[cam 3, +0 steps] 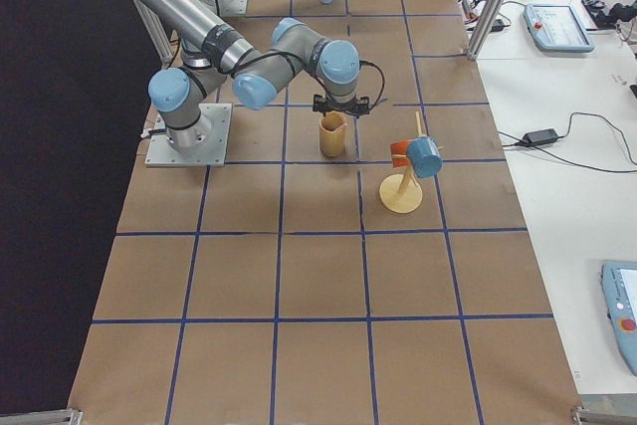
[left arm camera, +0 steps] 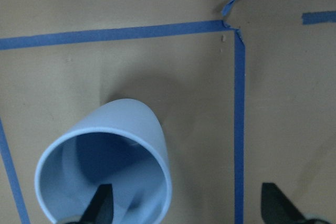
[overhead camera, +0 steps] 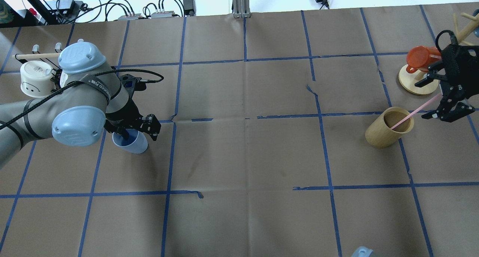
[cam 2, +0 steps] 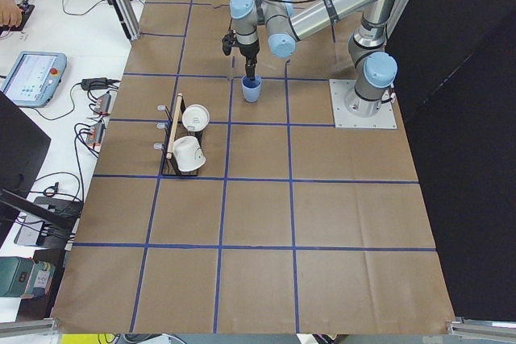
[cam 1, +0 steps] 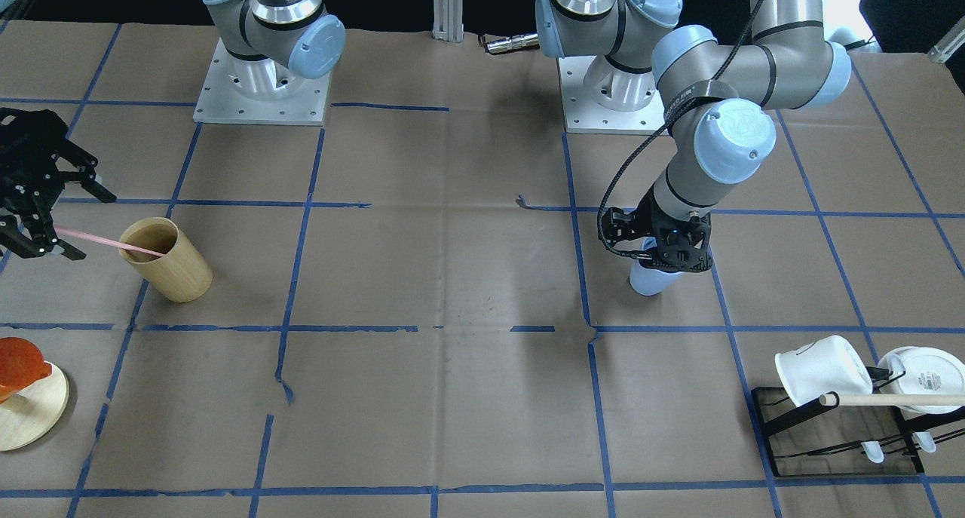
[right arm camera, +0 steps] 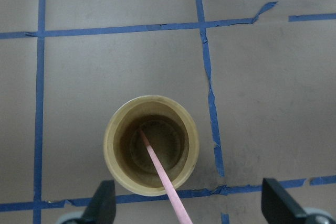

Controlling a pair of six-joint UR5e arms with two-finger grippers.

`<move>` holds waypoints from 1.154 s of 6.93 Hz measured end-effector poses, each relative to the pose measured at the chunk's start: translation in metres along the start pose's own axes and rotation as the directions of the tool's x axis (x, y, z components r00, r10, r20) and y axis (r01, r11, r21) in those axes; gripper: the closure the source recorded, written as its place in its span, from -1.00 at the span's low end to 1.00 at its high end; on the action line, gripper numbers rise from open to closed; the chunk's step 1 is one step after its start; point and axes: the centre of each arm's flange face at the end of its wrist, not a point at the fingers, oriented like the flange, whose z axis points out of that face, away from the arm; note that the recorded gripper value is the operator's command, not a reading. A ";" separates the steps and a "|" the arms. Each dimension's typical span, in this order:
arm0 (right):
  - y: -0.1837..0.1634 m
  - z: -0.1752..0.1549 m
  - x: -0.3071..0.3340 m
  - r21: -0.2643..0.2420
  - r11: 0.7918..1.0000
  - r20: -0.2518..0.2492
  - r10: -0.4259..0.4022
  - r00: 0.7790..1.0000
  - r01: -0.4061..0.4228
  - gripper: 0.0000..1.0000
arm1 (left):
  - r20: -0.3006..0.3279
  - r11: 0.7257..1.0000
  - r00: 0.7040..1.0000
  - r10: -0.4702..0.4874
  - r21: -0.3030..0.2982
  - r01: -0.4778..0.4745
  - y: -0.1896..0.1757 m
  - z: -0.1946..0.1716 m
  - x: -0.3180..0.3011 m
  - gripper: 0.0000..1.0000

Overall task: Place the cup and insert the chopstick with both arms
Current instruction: 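Grasp the blue cup rim with left gripper while right gripper descends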

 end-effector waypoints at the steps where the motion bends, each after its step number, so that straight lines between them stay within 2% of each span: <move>1: 0.006 0.005 0.001 -0.003 0.999 0.017 -0.047 0.999 0.047 -0.88 | -0.001 1.000 1.000 -0.001 -0.005 0.001 -0.001 0.003 0.000 0.85; 2: 0.011 0.007 0.001 -0.011 0.998 0.032 -0.064 0.997 0.064 -0.88 | -0.001 1.000 1.000 -0.004 -0.007 0.004 -0.002 0.005 0.000 1.00; 5: 0.021 0.009 -0.004 -0.044 0.997 0.071 -0.059 0.996 0.063 -0.82 | 0.000 1.000 1.000 -0.007 0.017 0.007 -0.006 -0.003 -0.001 1.00; 6: 0.024 0.009 -0.005 -0.050 0.997 0.076 -0.054 0.996 0.058 -0.70 | -0.006 0.999 1.000 -0.020 0.034 0.020 -0.007 -0.009 0.002 1.00; 7: 0.026 0.009 -0.006 -0.053 0.997 0.077 -0.047 0.996 0.051 -0.39 | -0.024 0.997 0.998 -0.060 0.056 0.061 -0.011 -0.020 0.011 1.00; 8: 0.026 0.009 -0.006 -0.055 0.997 0.077 -0.041 0.996 0.045 -0.32 | -0.041 0.992 0.994 -0.098 0.078 0.101 -0.016 -0.031 0.032 1.00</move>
